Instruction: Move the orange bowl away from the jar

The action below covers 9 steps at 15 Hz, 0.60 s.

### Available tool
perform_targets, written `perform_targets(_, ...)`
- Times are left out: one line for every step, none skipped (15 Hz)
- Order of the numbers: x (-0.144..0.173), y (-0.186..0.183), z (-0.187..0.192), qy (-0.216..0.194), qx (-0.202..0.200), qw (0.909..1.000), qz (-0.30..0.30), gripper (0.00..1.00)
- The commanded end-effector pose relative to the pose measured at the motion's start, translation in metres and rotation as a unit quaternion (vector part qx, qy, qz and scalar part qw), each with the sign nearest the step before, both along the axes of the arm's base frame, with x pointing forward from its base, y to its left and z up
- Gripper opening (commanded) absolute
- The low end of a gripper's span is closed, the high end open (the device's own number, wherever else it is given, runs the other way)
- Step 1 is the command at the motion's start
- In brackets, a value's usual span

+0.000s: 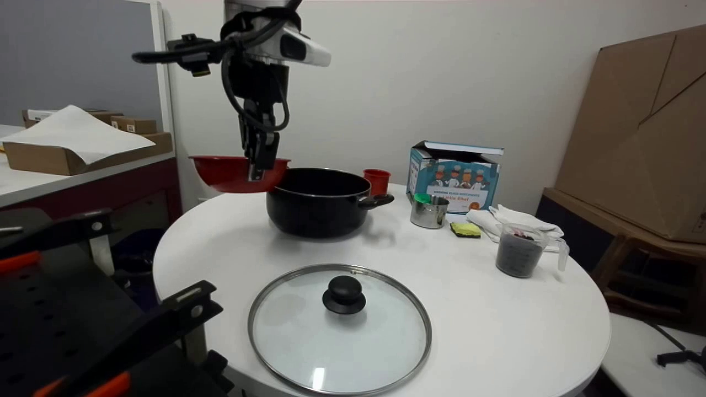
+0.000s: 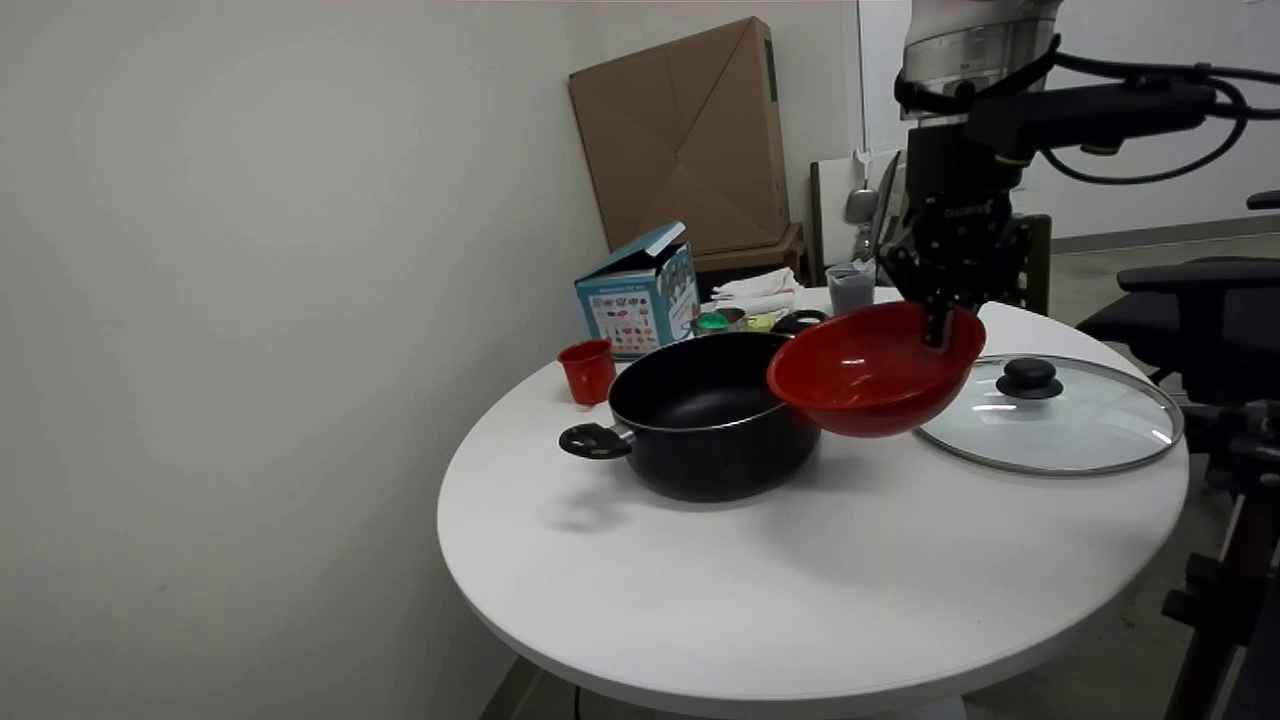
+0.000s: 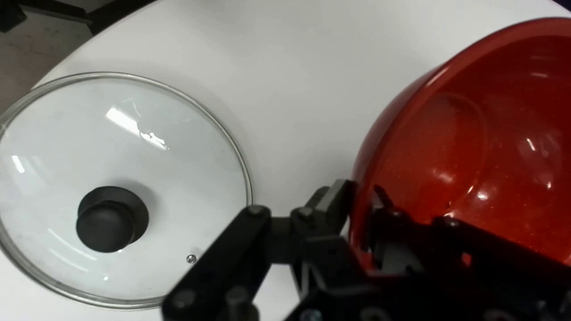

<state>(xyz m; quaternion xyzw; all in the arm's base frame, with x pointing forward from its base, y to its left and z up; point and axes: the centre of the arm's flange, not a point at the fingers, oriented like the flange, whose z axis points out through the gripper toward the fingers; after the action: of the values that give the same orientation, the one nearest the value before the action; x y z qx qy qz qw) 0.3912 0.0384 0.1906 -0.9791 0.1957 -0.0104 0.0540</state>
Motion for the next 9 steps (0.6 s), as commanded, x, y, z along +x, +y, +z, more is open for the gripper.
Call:
perform_targets(-0.011,0.012,-0.029,-0.014,0.011,0.9998,0.005,0.07)
perform_targets(-0.013,0.015,-0.033,-0.015,0.011,0.9998,0.006,0.07)
perform_targets(-0.014,0.017,-0.038,-0.016,0.012,0.9998,0.007,0.07)
perform_targets(-0.016,0.018,-0.044,-0.017,0.012,0.9998,0.006,0.07)
perform_targets(-0.017,0.018,-0.049,-0.018,0.013,0.9997,0.004,0.07)
perform_targets(-0.018,0.018,-0.053,-0.019,0.013,0.9997,0.002,0.07)
perform_targets(-0.02,0.016,-0.058,-0.02,0.012,0.9997,-0.001,0.07)
perform_targets(-0.022,0.014,-0.063,-0.021,0.011,0.9997,-0.002,0.07)
perform_targets(-0.024,0.012,-0.067,-0.022,0.01,0.9997,-0.004,0.07)
